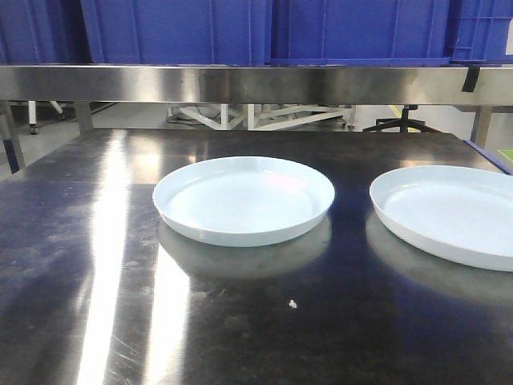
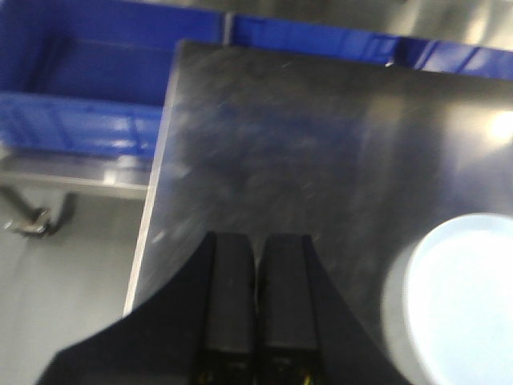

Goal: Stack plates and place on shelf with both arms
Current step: 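Open the left gripper and withdraw it from the plate, then grasp the rim of the other white plate with the right gripper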

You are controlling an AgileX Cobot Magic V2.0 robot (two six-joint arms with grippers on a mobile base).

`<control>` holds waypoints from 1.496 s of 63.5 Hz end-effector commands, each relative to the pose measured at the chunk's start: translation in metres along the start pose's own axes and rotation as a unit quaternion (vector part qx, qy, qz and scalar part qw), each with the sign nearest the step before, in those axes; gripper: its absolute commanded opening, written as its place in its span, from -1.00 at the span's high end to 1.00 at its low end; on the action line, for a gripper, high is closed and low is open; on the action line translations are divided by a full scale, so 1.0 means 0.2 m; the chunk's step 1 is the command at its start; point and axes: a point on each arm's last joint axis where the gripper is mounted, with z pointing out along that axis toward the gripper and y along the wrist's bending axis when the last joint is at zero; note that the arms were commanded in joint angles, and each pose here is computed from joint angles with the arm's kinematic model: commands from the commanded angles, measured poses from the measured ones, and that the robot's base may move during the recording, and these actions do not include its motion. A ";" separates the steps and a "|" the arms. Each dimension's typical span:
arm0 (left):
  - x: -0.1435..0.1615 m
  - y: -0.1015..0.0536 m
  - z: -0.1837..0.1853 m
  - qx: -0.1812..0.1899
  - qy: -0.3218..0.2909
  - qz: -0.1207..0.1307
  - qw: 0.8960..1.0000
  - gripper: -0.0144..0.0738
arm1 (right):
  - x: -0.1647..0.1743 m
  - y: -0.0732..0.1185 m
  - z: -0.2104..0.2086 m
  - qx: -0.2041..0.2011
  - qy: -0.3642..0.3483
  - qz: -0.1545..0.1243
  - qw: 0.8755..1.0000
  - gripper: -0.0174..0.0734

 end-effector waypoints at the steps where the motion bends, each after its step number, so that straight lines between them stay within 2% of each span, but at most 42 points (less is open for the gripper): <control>1: 0.04 0.04 -0.11 0.003 -0.060 -0.014 0.998 0.48 | -0.09 0.02 -0.03 -0.012 -0.057 -0.009 0.998 -0.64; 15: 0.39 0.10 -0.16 0.004 -0.058 -0.015 0.998 0.48 | -0.09 0.02 -0.03 -0.012 -0.057 -0.009 0.998 -0.64; 22: 0.49 0.12 -0.15 0.004 -0.050 -0.015 0.999 0.48 | -0.09 0.02 -0.03 -0.012 -0.057 -0.009 0.998 -0.64; 39: 0.55 0.13 -0.14 -0.001 -0.026 -0.014 1.000 0.48 | -0.09 0.02 -0.03 -0.012 -0.057 -0.009 0.998 -0.63; 42: 0.55 0.13 -0.14 -0.001 -0.025 -0.016 1.000 0.48 | -0.09 0.02 -0.03 -0.012 -0.057 -0.009 0.998 -0.51; 45: 0.55 0.13 -0.14 -0.001 -0.025 -0.016 1.000 0.48 | -0.09 0.02 -0.03 -0.012 -0.055 -0.009 0.998 -0.30; 50: 0.55 0.13 -0.13 -0.001 -0.025 -0.016 1.000 0.48 | -0.08 0.02 -0.03 -0.009 -0.041 -0.009 0.999 0.34; 51: 0.55 0.13 -0.13 -0.001 -0.025 -0.016 1.000 0.48 | -0.08 0.02 -0.03 -0.008 -0.037 -0.009 0.999 0.52; 52: 0.55 0.13 -0.13 -0.001 -0.025 -0.016 1.000 0.48 | -0.07 0.02 -0.03 -0.007 -0.032 -0.009 0.999 0.57; 58: 0.55 0.13 -0.13 -0.001 -0.025 -0.016 1.000 0.48 | -0.06 0.02 -0.03 -0.005 -0.020 -0.009 1.000 0.32; 66: 0.55 0.13 -0.13 -0.001 -0.025 -0.016 1.000 0.48 | -0.06 0.02 -0.03 -0.004 -0.017 -0.009 1.000 0.29; 71: 0.55 0.13 -0.13 -0.001 -0.025 -0.016 1.000 0.48 | -0.06 0.02 -0.03 -0.005 -0.019 -0.009 1.000 0.19; 82: 0.55 0.13 -0.13 -0.001 -0.025 -0.016 1.000 0.48 | -0.06 0.02 -0.03 -0.004 -0.016 -0.009 1.000 -0.35; 95: 0.55 0.13 -0.13 -0.001 -0.025 -0.016 1.000 0.48 | -0.04 0.01 -0.03 0.000 0.006 -0.009 1.000 -0.37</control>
